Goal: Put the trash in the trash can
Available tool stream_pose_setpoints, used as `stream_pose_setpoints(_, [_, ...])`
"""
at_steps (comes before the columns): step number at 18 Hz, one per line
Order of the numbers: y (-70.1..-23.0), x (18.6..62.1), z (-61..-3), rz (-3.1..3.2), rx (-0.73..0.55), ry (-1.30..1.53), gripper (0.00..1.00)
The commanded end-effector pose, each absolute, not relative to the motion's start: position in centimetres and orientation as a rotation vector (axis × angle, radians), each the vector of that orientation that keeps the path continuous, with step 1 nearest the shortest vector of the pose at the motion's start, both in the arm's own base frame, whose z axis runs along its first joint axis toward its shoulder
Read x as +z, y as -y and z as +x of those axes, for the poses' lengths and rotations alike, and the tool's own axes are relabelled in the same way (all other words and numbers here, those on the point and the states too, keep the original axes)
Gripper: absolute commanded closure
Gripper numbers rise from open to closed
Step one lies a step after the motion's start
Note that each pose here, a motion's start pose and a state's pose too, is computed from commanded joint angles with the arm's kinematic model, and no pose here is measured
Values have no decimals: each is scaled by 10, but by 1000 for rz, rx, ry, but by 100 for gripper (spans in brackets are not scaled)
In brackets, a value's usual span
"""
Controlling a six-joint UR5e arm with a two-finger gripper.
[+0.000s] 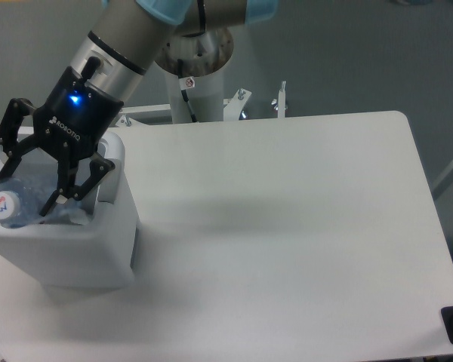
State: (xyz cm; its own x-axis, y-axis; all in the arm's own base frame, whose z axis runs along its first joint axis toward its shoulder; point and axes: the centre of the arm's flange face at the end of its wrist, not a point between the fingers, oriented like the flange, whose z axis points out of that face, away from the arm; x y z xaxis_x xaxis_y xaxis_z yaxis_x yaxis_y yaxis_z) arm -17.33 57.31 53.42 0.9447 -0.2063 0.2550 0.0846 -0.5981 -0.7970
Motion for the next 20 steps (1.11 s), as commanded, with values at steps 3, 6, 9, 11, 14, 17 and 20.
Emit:
stream_pose_setpoints(3, [-579, 562, -182, -2140, -359, -104, 0])
stream_pose_setpoints(6, [-584, 588, -214, -2113, -335, -7, 0])
stream_pose_setpoints(9, [-573, 611, -259, -2079, -276, 74, 0])
stream_pose_setpoints(11, [-562, 596, -295, -2094, -261, 143, 0])
stream_pose_setpoints(14, [-530, 568, -348, -2117, -229, 265, 0])
stream_pose_setpoints(17, [-494, 547, -398, -2125, -194, 386, 0])
stream_pose_setpoints(20, [-475, 534, -430, -2155, -123, 433, 0])
